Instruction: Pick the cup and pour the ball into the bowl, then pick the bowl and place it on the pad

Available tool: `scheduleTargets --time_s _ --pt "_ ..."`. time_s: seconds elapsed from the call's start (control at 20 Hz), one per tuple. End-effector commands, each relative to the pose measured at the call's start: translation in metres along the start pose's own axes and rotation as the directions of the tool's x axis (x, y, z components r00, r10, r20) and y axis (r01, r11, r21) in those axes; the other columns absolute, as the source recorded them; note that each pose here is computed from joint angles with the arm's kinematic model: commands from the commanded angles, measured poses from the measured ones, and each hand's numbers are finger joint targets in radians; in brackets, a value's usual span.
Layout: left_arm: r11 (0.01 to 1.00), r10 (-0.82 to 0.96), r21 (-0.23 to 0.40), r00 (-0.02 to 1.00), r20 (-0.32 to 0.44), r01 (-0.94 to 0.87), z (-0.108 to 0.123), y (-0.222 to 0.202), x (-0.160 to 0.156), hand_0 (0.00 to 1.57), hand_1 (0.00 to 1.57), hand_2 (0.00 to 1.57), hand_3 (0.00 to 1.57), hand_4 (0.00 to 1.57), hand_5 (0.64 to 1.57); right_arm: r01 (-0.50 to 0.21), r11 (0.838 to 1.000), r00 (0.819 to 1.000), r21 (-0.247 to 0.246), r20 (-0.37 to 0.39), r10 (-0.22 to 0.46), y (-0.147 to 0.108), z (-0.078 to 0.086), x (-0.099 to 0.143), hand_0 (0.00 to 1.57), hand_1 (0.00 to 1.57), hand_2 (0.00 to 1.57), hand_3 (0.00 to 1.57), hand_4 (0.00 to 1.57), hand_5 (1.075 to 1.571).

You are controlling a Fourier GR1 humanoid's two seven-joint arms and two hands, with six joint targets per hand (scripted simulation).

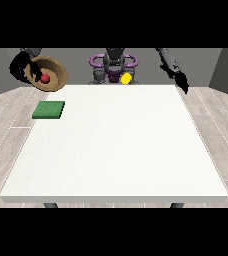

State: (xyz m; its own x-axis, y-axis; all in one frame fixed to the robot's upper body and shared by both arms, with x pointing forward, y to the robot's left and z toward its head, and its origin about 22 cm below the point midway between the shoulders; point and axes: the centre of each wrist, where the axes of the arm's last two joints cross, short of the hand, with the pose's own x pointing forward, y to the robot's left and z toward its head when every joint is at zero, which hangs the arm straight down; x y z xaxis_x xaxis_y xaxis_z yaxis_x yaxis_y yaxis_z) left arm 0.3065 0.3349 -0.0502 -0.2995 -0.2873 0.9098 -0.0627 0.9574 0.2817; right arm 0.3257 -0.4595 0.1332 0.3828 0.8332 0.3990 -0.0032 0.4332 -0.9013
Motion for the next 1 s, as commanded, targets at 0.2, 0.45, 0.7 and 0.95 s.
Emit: scheduleTargets --time_s 0.2,0.45,0.7,0.95 --pt "0.994 0.016 0.102 0.978 0.207 -0.038 -0.022 0.074 0.026 0.0 0.0 0.0 0.0 0.67 1.153 0.119 0.971 0.993 -0.207 -0.002 -0.122 0.01 -0.005 -0.04 1.57 1.57 1.57 1.55 1.44 1.562" --pt "0.992 0.04 0.106 0.963 0.267 -0.07 -0.032 0.093 0.045 0.0 0.0 0.0 0.0 0.88 1.173 0.214 0.943 0.975 -0.255 -0.008 -0.223 0.031 -0.011 -0.052 1.57 1.57 1.57 1.57 1.32 1.553" --pt "0.986 0.027 0.148 0.946 0.323 -0.079 -0.028 0.131 0.06 0.0 0.0 0.0 0.0 0.88 1.191 0.457 0.851 0.882 -0.26 0.012 -0.471 0.03 -0.016 -0.058 1.57 1.57 1.57 1.17 0.88 1.407" --pt "0.983 0.019 0.169 0.957 0.289 -0.071 -0.012 0.123 0.05 0.0 0.0 0.0 0.0 0.86 1.185 0.649 0.711 0.732 -0.272 -0.033 -0.681 0.022 -0.019 -0.063 1.57 1.57 1.49 1.27 0.25 1.415"
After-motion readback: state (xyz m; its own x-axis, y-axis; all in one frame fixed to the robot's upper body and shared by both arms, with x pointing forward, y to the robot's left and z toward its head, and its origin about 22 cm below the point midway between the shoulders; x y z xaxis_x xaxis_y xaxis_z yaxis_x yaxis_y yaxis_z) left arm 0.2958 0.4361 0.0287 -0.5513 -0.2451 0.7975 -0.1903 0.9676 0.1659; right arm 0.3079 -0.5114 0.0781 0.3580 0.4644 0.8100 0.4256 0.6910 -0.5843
